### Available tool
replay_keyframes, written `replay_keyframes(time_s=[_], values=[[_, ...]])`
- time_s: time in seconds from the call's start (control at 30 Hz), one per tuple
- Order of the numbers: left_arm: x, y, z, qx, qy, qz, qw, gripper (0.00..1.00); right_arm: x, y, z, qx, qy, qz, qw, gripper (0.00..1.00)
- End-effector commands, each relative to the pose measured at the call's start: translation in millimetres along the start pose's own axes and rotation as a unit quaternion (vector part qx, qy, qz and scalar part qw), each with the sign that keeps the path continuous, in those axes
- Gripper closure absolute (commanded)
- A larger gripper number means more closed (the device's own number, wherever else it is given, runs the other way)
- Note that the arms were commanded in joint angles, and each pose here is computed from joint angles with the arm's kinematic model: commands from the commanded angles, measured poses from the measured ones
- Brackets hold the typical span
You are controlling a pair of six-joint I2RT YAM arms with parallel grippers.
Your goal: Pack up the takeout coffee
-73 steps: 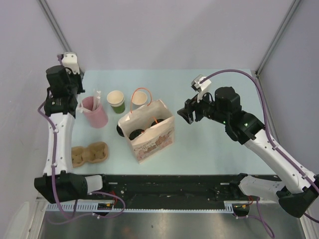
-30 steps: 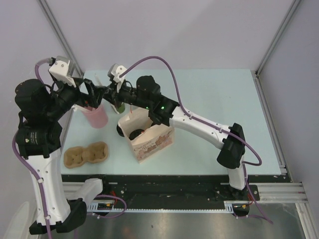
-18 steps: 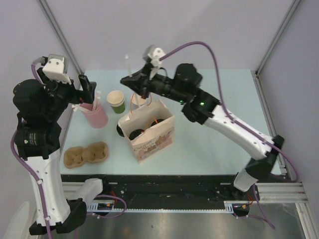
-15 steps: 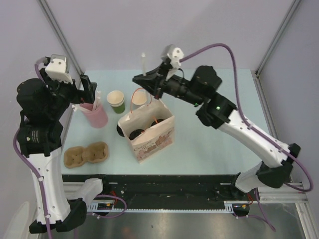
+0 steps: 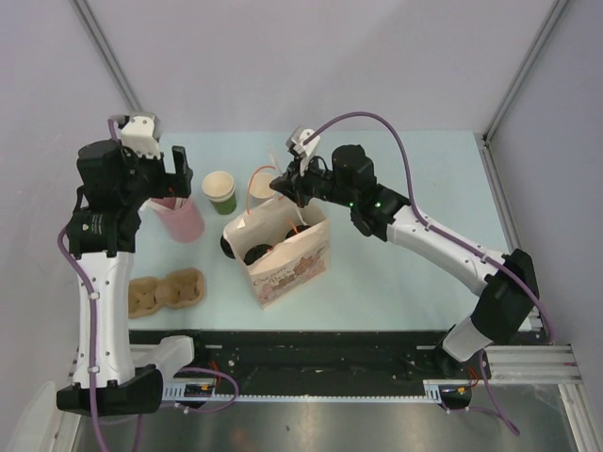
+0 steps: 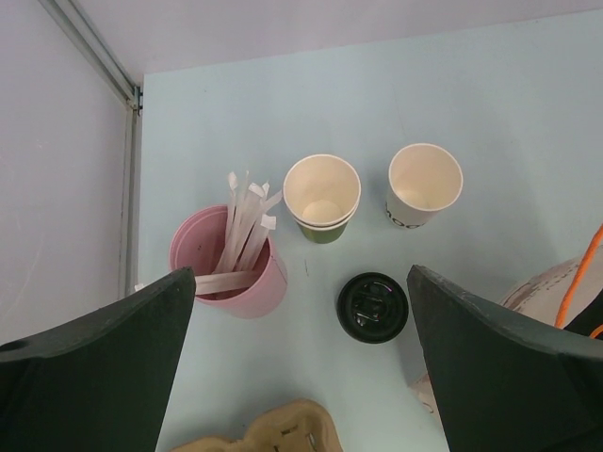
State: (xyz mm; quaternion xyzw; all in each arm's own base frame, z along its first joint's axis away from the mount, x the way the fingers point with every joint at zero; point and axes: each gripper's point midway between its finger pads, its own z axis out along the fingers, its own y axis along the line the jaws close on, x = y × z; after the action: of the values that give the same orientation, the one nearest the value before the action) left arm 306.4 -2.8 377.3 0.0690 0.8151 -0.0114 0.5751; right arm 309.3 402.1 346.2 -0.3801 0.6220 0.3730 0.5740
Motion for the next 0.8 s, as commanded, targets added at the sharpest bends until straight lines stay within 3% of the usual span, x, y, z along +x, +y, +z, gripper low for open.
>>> replay_keyframes(time_s=[0.0,0.03,0.07,0.13,0.17,0.3,0.47,0.77], values=[[-13.6,6.2,-3.5,-0.016,-0.035,0.017,0.999,0.0,-11.3,-2.5,-5.5,-0.012,-0.016,-0.028,0.999,1.0],[-13.3,5.7,-3.0,-0.015,-0.036,0.016,0.999,0.0,-9.3,-2.9,-6.5,-0.013,-0.014,-0.027,0.999,0.98],[-9.8,4.6,-1.1,-0.012,-0.033,0.017,0.999,0.0,-8.8,-3.1,-7.6,-0.011,-0.014,-0.027,0.999,0.82],[-5.3,3.8,2.3,-0.009,-0.029,0.016,0.999,0.0,-10.0,1.2,-11.5,-0.011,-0.016,-0.032,0.999,0.68],[-3.3,3.9,3.4,-0.008,-0.026,0.016,0.999,0.0,-9.5,3.4,-12.6,-0.011,-0.014,-0.034,0.999,0.55],[10.6,-3.5,14.4,0.016,-0.008,0.016,1.0,0.0,-11.6,6.3,-17.9,-0.007,-0.014,-0.039,0.999,0.33],[29.9,-2.6,31.7,0.019,0.023,0.01,0.999,0.03,-32.1,10.0,-31.4,-0.001,-0.044,-0.042,0.998,0.31],[64.7,34.3,82.7,-0.061,0.076,0.021,0.995,0.32,-69.4,46.9,-66.4,-0.027,-0.078,-0.062,0.995,0.3]])
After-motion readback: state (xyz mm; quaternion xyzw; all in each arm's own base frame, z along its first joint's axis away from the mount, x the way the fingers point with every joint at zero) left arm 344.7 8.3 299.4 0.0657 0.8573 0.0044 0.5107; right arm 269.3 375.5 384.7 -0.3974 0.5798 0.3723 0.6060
